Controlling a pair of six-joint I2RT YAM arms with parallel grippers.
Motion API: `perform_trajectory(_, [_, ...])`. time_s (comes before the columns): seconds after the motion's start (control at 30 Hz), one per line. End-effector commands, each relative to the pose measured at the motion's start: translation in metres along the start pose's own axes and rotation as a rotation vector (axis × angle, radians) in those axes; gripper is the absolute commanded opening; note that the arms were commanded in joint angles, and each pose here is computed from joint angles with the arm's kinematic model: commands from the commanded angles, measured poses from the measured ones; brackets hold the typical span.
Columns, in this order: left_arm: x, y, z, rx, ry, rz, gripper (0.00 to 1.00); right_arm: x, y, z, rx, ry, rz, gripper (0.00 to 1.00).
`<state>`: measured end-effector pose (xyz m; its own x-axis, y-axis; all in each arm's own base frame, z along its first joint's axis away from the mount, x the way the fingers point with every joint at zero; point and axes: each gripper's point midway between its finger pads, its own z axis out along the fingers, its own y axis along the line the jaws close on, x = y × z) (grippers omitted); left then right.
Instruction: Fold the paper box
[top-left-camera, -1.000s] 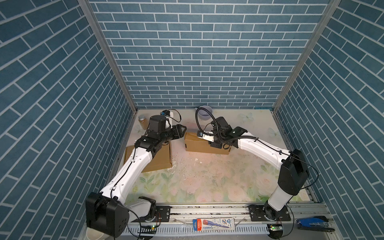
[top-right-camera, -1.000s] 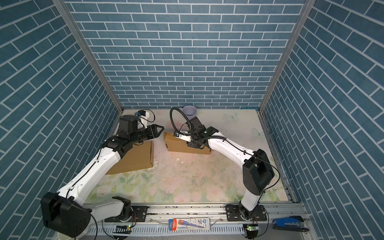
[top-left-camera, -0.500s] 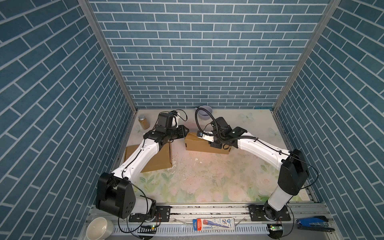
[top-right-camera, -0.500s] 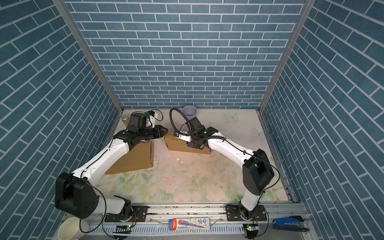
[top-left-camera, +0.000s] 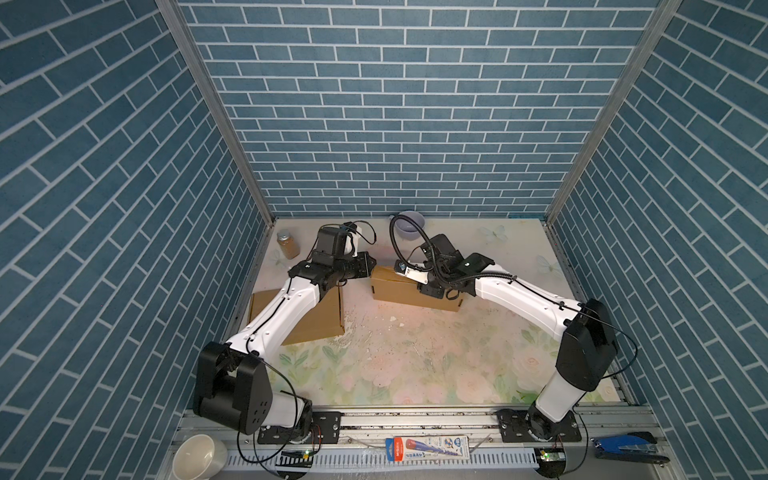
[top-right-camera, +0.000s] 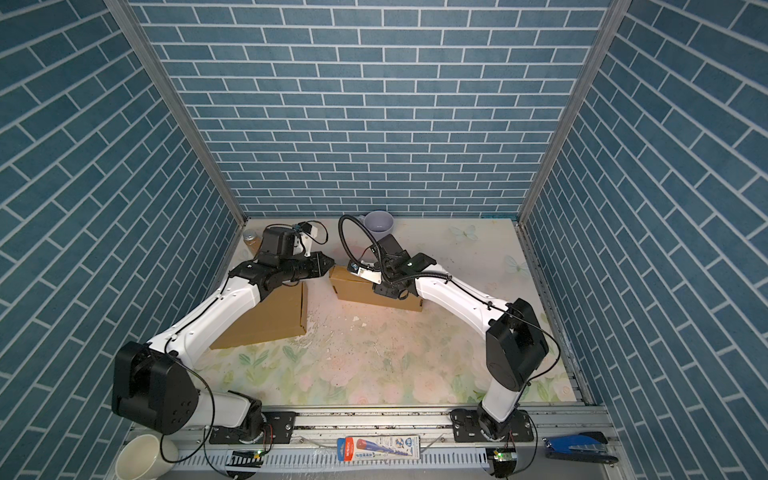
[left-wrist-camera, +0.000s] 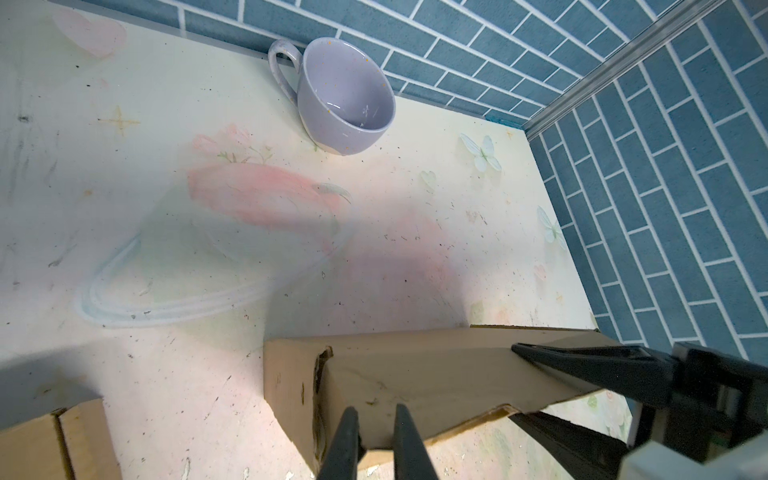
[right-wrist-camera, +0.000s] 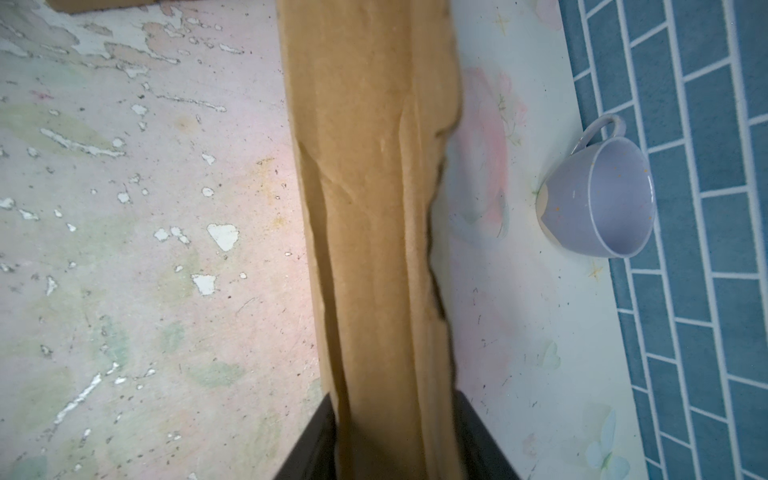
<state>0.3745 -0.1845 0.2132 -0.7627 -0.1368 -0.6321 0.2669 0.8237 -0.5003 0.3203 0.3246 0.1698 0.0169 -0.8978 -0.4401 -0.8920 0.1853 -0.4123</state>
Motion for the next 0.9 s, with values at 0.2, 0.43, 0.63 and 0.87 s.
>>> perform_trajectory(0.2, [0.025, 0.017, 0.003, -0.028, 0.103, 0.010, 0.22, 0.006, 0.011, 0.007, -0.010, 0.041, -0.033, 0.31])
perform_trajectory(0.43, [0.015, 0.006, -0.028, -0.034, 0.055, 0.146, 0.48, 0.004, 0.014, 0.005, -0.046, 0.038, -0.032, 0.32])
perform_trajectory(0.63, [0.029, 0.013, -0.024, -0.042, 0.073, 0.222, 0.46, 0.002, 0.020, 0.002, -0.090, 0.042, -0.031, 0.34])
perform_trajectory(0.87, [0.026, 0.013, -0.010, -0.036, 0.106, 0.228, 0.33, 0.002, 0.019, 0.001, -0.101, 0.043, -0.027, 0.34])
